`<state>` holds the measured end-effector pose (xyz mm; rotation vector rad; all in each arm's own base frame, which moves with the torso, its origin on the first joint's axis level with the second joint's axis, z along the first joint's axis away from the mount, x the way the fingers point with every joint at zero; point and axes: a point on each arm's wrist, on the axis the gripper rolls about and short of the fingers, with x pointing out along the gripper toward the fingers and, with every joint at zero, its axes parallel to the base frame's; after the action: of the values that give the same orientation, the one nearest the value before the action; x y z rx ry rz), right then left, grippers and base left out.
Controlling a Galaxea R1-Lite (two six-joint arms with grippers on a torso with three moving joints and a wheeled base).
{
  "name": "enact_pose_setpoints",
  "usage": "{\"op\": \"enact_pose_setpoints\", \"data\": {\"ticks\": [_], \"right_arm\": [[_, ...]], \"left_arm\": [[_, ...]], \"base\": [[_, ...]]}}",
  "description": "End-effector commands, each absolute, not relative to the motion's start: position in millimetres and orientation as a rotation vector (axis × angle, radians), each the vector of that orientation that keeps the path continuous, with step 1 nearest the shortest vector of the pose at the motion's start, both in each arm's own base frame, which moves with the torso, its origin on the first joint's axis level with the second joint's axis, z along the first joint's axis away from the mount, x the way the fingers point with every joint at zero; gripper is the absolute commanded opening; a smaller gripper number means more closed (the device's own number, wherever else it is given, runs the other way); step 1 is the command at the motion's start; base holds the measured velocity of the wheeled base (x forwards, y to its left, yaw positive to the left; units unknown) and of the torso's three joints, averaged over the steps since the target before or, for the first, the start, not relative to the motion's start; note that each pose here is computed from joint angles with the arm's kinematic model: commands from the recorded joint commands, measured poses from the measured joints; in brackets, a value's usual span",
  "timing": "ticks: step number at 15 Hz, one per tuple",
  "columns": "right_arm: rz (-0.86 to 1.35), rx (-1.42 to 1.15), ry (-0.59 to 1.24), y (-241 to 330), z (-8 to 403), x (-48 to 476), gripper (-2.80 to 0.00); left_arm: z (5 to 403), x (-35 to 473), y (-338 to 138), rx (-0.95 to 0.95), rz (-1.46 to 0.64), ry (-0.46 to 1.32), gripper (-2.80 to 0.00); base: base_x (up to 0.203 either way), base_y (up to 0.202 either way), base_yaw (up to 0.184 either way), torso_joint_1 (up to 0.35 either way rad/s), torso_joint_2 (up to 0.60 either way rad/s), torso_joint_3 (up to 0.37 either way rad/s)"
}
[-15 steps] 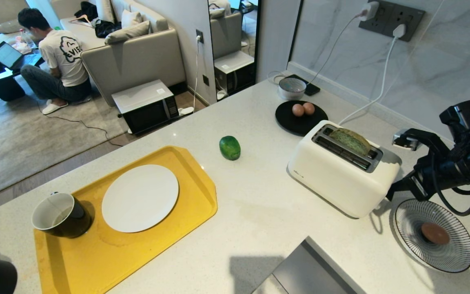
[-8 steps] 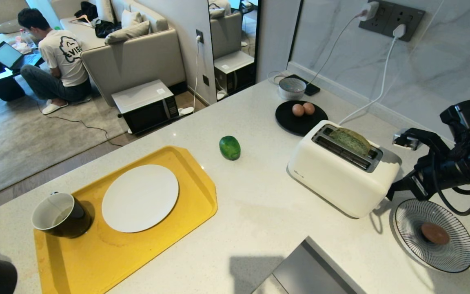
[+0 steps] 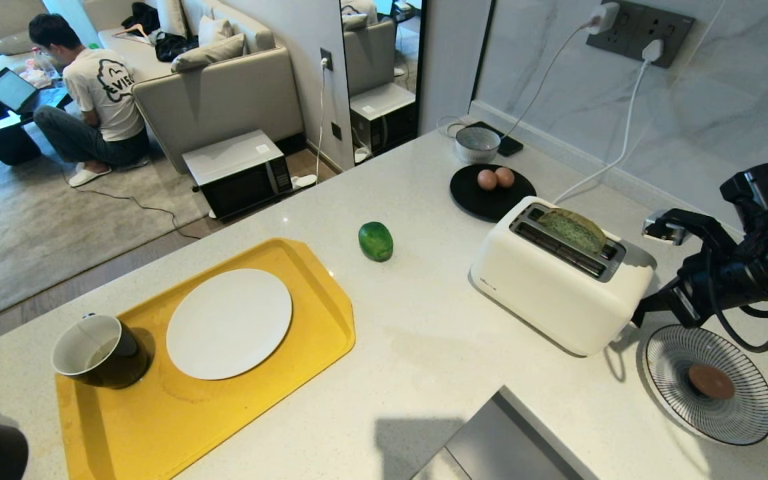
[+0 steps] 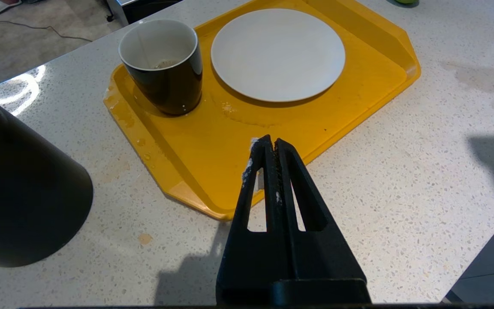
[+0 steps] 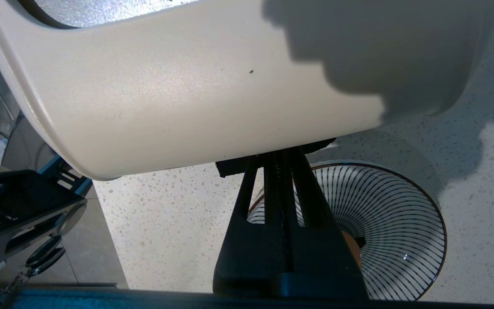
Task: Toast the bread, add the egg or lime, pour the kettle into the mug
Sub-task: Use a bread toaster, then put the baked bread on a plate
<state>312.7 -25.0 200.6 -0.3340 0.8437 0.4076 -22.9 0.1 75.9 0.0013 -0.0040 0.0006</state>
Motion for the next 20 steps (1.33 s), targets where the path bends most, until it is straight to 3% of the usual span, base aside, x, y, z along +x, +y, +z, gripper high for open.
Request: {"op": "enact_pose_setpoints", "data": {"ticks": [1, 11, 20], "right_arm": [[0.41, -0.334, 0.843, -25, 201, 312, -2.8], [0.399, -0.341, 0.794, -24, 218, 300, -2.8], [0.29, -0.35, 0.66, -31, 273, 210, -2.8]], "left_arm": [[76, -23, 0, 0.002, 0.002, -0.004, -2.8], [76, -23, 0, 0.002, 0.002, -0.005, -2.8], [76, -23, 0, 0.002, 0.002, -0.005, -2.8]], "base": [[0.0, 0.0, 0.0, 0.0, 0.0, 0.0], [0.0, 0.0, 0.0, 0.0, 0.0, 0.0], [0.0, 0.0, 0.0, 0.0, 0.0, 0.0]]}}
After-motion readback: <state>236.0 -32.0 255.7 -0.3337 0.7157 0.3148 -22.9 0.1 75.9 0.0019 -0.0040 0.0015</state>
